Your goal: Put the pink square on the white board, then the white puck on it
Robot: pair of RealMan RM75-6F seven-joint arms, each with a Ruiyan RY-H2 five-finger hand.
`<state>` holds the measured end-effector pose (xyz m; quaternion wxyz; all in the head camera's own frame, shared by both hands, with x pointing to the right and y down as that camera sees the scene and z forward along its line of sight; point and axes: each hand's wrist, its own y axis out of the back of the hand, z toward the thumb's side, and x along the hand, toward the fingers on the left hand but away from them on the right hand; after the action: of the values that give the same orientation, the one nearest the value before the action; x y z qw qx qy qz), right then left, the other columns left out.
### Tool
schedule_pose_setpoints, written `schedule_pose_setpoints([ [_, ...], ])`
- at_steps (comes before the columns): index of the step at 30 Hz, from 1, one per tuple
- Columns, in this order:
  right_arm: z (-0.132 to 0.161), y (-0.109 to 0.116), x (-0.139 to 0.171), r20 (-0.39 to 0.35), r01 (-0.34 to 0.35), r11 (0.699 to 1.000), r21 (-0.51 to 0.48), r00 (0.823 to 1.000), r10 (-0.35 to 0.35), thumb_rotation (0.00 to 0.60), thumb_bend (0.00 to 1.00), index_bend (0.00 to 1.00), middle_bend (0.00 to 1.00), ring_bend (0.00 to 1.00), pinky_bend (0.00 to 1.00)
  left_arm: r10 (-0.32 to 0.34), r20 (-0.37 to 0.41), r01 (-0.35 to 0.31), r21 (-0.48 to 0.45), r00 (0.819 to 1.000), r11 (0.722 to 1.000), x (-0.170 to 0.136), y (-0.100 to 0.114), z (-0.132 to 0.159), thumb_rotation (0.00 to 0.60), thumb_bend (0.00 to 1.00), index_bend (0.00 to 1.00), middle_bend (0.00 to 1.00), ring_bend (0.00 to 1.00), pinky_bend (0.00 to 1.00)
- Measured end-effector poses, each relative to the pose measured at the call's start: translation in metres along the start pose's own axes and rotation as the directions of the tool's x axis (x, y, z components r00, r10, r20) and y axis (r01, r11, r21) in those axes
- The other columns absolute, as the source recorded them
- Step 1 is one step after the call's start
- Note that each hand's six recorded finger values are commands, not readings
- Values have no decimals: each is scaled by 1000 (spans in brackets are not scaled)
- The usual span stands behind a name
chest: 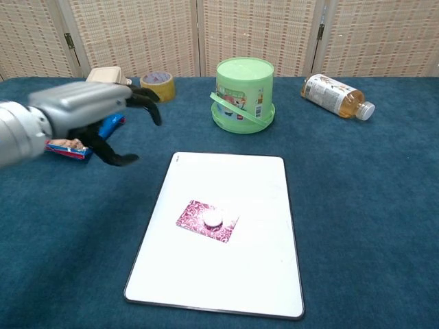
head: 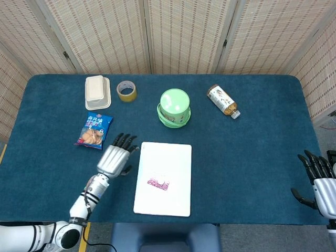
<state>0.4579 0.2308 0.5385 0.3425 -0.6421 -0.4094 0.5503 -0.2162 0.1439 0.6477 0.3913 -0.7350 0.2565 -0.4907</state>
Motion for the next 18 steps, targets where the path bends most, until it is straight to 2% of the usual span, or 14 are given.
schedule_pose_setpoints([
  [4,1,-1,-1,-7,1,1000,-7,1000,-1,600,285,9,38,48,0,92,-95,-90,26,991,996,-22,18,-43,600,371,276,116,26,0],
  [9,-1,-3,-1,3,-6,1000,-11,1000,6,600,285,9,38,48,0,192,-221,-180,72,956,981,-68,30,-97,600,371,263,116,27,0],
  [14,-1,-5,-1,5,-6,1000,-23,1000,6,600,284,9,38,48,0,216,-312,-206,64,925,976,-120,30,-135,600,371,244,116,26,0],
  [18,-1,-6,-1,7,-9,1000,-27,1000,9,600,286,9,38,48,0,207,-353,-198,62,912,978,-154,26,-150,600,371,241,116,26,0],
])
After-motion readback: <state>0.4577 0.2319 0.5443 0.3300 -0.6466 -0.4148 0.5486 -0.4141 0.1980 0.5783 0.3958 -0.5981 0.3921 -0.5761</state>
